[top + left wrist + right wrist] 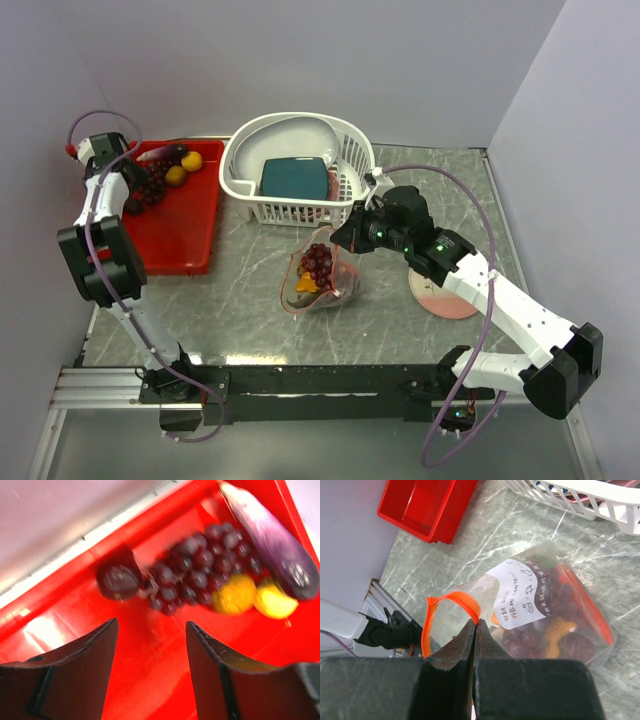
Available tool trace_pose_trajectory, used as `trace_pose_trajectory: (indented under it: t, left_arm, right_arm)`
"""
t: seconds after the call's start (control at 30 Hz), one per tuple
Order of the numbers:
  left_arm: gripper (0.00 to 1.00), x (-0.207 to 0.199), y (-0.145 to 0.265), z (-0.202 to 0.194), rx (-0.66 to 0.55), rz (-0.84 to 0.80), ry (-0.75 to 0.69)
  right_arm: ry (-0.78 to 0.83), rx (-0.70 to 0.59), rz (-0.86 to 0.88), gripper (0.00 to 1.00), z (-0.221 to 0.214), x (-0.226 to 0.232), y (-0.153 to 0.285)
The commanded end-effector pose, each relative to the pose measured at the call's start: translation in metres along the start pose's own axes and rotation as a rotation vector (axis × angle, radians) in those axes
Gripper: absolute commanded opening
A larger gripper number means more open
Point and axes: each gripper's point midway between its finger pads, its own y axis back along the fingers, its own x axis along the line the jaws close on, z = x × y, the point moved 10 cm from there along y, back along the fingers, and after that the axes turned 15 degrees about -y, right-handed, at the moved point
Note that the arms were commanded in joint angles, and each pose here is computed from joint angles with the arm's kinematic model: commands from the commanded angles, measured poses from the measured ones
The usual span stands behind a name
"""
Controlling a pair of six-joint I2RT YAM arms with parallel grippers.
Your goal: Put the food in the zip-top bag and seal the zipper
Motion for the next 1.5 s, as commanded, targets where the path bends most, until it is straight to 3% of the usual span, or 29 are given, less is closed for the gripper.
trace_pose_trajectory:
  t: [0.0, 0.33, 0.7, 1.1, 1.2, 1.23, 1.47]
  left_arm:
    - [0.61, 0.009, -0.011, 0.022, -0.047, 0.076, -0.013]
    - [0.54, 0.014, -0.047, 0.014, -0.014, 0.183, -0.003]
    - [0.62, 0.018, -0.076, -0.013, 0.039, 0.215, -0.004]
    - [0.63, 0.018, -0.093, -0.025, 0.062, 0.224, 0.003]
    - [0.60, 0.017, -0.093, -0.030, 0.067, 0.224, 0.002]
    - [0.53, 0.017, -0.093, -0.030, 0.067, 0.222, 0.003]
    - [0.34, 0.015, -0.067, -0.027, 0.055, 0.206, 0.026]
  right_arm:
    - [0.014, -0.034, 0.039, 0.00, 0.008, 0.001, -0.003]
    - [0.014, -0.009, 0.053, 0.00, 0.006, -0.001, -0.006]
    - [0.012, 0.014, 0.062, 0.00, 0.004, -0.002, -0.009]
    - [0.011, 0.031, 0.064, 0.00, 0.003, -0.003, -0.013]
    - [0.010, 0.038, 0.063, 0.00, 0.002, -0.004, -0.014]
    - [0.011, 0.035, 0.064, 0.00, 0.002, -0.003, -0.013]
    - [0.011, 0.035, 0.076, 0.00, 0.003, -0.002, -0.011]
